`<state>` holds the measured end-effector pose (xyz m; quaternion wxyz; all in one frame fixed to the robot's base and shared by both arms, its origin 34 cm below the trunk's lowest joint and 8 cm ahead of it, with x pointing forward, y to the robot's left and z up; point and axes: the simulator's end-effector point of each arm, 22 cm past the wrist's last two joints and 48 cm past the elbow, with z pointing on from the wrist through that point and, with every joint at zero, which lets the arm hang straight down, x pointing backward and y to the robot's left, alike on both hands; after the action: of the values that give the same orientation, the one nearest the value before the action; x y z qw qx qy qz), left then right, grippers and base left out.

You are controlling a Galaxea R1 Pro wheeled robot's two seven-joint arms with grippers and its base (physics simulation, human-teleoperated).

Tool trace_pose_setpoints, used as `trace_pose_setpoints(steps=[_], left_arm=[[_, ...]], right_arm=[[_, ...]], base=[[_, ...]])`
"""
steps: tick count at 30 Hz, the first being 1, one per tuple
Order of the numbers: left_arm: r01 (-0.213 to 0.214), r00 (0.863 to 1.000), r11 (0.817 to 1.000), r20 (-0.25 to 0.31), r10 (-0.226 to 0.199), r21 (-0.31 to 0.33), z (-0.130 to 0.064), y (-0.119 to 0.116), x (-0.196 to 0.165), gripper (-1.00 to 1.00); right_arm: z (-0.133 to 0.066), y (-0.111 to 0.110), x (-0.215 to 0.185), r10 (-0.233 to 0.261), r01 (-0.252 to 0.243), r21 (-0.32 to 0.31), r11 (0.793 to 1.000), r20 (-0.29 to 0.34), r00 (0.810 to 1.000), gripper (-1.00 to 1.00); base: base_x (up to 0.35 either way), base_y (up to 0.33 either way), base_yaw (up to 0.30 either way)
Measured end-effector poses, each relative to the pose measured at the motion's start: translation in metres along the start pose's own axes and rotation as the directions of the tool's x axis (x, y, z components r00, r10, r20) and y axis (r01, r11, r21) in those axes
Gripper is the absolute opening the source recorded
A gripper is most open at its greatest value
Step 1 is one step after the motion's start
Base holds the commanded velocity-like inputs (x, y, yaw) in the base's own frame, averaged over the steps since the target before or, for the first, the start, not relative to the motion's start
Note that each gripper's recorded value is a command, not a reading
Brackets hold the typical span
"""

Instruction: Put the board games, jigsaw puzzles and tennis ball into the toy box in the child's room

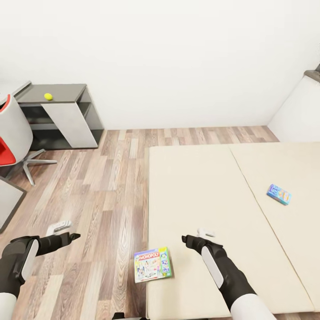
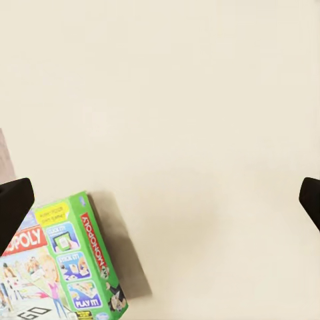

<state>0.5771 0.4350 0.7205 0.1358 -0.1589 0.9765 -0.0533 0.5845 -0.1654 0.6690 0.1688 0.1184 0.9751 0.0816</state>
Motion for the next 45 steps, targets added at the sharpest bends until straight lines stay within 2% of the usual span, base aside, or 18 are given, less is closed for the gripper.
trace_pose_setpoints(steps=[7, 10, 13, 16, 17, 19, 20, 21, 23, 25, 26, 27, 30, 32, 36, 39, 43, 45], left_arm=[[0.003, 1.000, 1.000, 0.018, -0.003, 0.026, -0.007, -0.006, -0.008, 1.00], [0.009, 1.000, 0.997, 0.012, -0.010, 0.074, -0.011, -0.016, -0.009, 1.00], [0.015, 1.000, 0.987, 0.000, -0.015, 0.159, -0.018, -0.031, -0.010, 1.00], [0.015, 1.000, 0.960, -0.003, -0.015, 0.281, -0.033, -0.049, -0.016, 1.00], [0.015, 1.000, 0.953, -0.003, -0.015, 0.304, -0.035, -0.053, -0.016, 1.00], [0.019, 1.000, 0.919, -0.009, -0.017, 0.393, -0.047, -0.068, -0.019, 1.00], [0.019, 1.000, 0.909, -0.009, -0.017, 0.415, -0.051, -0.071, -0.020, 1.00], [0.018, 1.000, 0.889, -0.008, -0.017, 0.458, -0.059, -0.078, -0.022, 1.00], [0.015, 1.000, 0.865, -0.005, -0.015, 0.501, -0.068, -0.084, -0.025, 1.00], [0.009, 1.000, 0.818, 0.001, -0.012, 0.575, -0.084, -0.094, -0.030, 1.00], [0.007, 1.000, 0.807, 0.003, -0.011, 0.591, -0.089, -0.096, -0.031, 1.00], [0.005, 1.000, 0.787, 0.007, -0.012, 0.617, -0.096, -0.098, -0.033, 1.00], [0.004, 0.999, 0.760, 0.024, -0.025, 0.650, -0.109, -0.098, -0.040, 1.00], [0.007, 0.998, 0.750, 0.039, -0.044, 0.662, -0.116, -0.095, -0.046, 1.00], [0.016, 0.994, 0.743, 0.071, -0.086, 0.669, -0.127, -0.085, -0.058, 1.00], [0.026, 0.988, 0.741, 0.095, -0.120, 0.672, -0.135, -0.077, -0.067, 1.00], [0.025, 0.985, 0.732, 0.110, -0.136, 0.681, -0.142, -0.075, -0.071, 1.00], [0.022, 0.984, 0.727, 0.114, -0.138, 0.687, -0.145, -0.076, -0.073, 1.00]], right_arm=[[-0.006, 0.002, -0.004, -0.003, 0.003, -0.007, 1.000, -0.014, 1.000, 1.00], [-0.011, 0.005, -0.009, -0.003, 0.003, -0.016, 1.000, -0.018, 1.000, 1.00], [-0.018, 0.010, -0.015, -0.009, 0.008, -0.030, 1.000, -0.023, 1.000, 1.00], [-0.031, 0.020, -0.032, -0.018, 0.018, -0.054, 0.998, 0.001, 1.000, 1.00], [-0.034, 0.022, -0.036, -0.020, 0.020, -0.059, 0.998, 0.009, 1.000, 1.00], [-0.044, 0.028, -0.049, -0.024, 0.027, -0.075, 0.997, 0.039, 0.999, 1.00], [-0.046, 0.030, -0.052, -0.025, 0.029, -0.079, 0.996, 0.046, 0.999, 1.00], [-0.051, 0.033, -0.057, -0.027, 0.031, -0.085, 0.996, 0.057, 0.998, 1.00], [-0.055, 0.036, -0.062, -0.029, 0.035, -0.092, 0.995, 0.068, 0.997, 1.00], [-0.061, 0.040, -0.070, -0.030, 0.039, -0.104, 0.994, 0.082, 0.996, 1.00], [-0.062, 0.041, -0.072, -0.031, 0.040, -0.107, 0.994, 0.086, 0.996, 1.00], [-0.065, 0.043, -0.074, -0.029, 0.039, -0.112, 0.993, 0.091, 0.995, 1.00], [-0.069, 0.048, -0.078, -0.023, 0.036, -0.137, 0.990, 0.098, 0.995, 1.00], [-0.072, 0.056, -0.080, -0.017, 0.034, -0.172, 0.985, 0.101, 0.995, 1.00], [-0.078, 0.073, -0.081, -0.006, 0.033, -0.251, 0.967, 0.105, 0.994, 1.00], [-0.084, 0.090, -0.082, 0.004, 0.032, -0.331, 0.943, 0.109, 0.994, 1.00], [-0.092, 0.102, -0.087, 0.017, 0.031, -0.397, 0.917, 0.118, 0.993, 1.00], [-0.095, 0.103, -0.089, 0.023, 0.029, -0.411, 0.911, 0.122, 0.992, 1.00]], base=[[0.000, 0.000, 0.000], [0.000, 0.000, 0.000], [0.000, 0.000, 0.000], [0.000, 0.000, 0.000], [0.000, 0.000, 0.000], [0.000, 0.000, 0.000], [0.000, 0.000, 0.000], [0.000, 0.000, 0.000], [0.000, 0.000, 0.000], [0.000, 0.000, 0.000], [0.000, 0.000, 0.000], [0.000, 0.000, 0.000], [0.000, 0.000, 0.000], [0.000, 0.000, 0.000], [0.000, 0.000, 0.000], [0.000, 0.000, 0.000], [0.000, 0.000, 0.000], [0.000, 0.000, 0.000]])
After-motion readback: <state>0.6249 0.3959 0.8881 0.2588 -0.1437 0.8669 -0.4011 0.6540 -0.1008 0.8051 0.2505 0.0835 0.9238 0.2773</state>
